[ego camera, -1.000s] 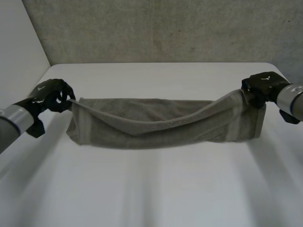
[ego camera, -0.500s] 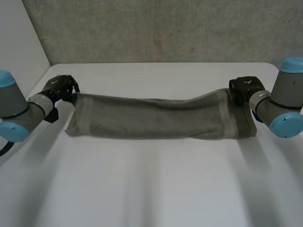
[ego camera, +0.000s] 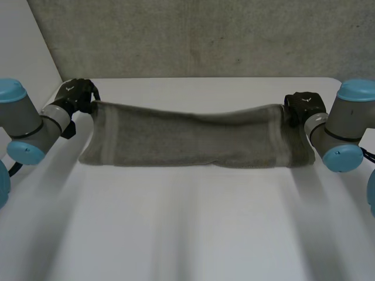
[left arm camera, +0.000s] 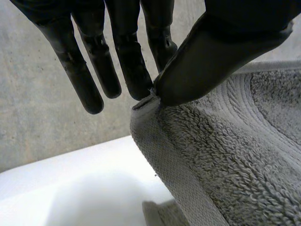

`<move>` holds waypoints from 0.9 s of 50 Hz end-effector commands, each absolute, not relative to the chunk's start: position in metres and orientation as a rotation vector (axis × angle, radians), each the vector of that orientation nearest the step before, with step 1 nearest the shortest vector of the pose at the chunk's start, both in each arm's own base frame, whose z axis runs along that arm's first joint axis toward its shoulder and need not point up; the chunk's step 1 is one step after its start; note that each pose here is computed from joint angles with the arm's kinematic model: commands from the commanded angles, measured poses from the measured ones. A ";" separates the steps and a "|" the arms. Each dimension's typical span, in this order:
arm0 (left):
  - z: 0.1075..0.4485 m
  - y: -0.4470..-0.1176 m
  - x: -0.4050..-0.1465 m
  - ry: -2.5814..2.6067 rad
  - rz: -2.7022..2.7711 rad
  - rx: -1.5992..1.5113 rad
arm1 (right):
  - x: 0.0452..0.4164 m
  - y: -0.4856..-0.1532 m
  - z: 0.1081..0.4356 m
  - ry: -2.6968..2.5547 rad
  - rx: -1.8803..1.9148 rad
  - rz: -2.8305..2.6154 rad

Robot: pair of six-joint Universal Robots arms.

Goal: Fold the towel.

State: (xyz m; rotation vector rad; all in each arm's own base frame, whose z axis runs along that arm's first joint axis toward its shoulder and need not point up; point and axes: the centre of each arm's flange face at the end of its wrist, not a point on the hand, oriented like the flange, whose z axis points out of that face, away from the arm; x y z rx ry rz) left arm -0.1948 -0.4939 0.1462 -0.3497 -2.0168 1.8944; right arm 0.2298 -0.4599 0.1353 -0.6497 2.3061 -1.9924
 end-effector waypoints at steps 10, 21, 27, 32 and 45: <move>0.142 -0.494 -0.193 -2.046 1.914 -0.371 | 0.233 -0.466 0.157 2.276 -0.607 -2.090; 0.189 -0.486 -0.186 -2.032 2.005 -0.325 | 0.224 -0.453 0.239 2.166 -0.531 -2.274; 0.209 -0.457 -0.185 -2.080 1.944 -0.332 | 0.220 -0.423 0.266 2.197 -0.576 -2.223; 0.215 -0.427 -0.184 -2.122 1.892 -0.329 | 0.221 -0.391 0.256 2.342 -0.740 -2.046; 0.169 -0.385 -0.192 -2.201 1.989 -0.769 | 0.219 -0.334 0.205 2.471 -0.995 -1.832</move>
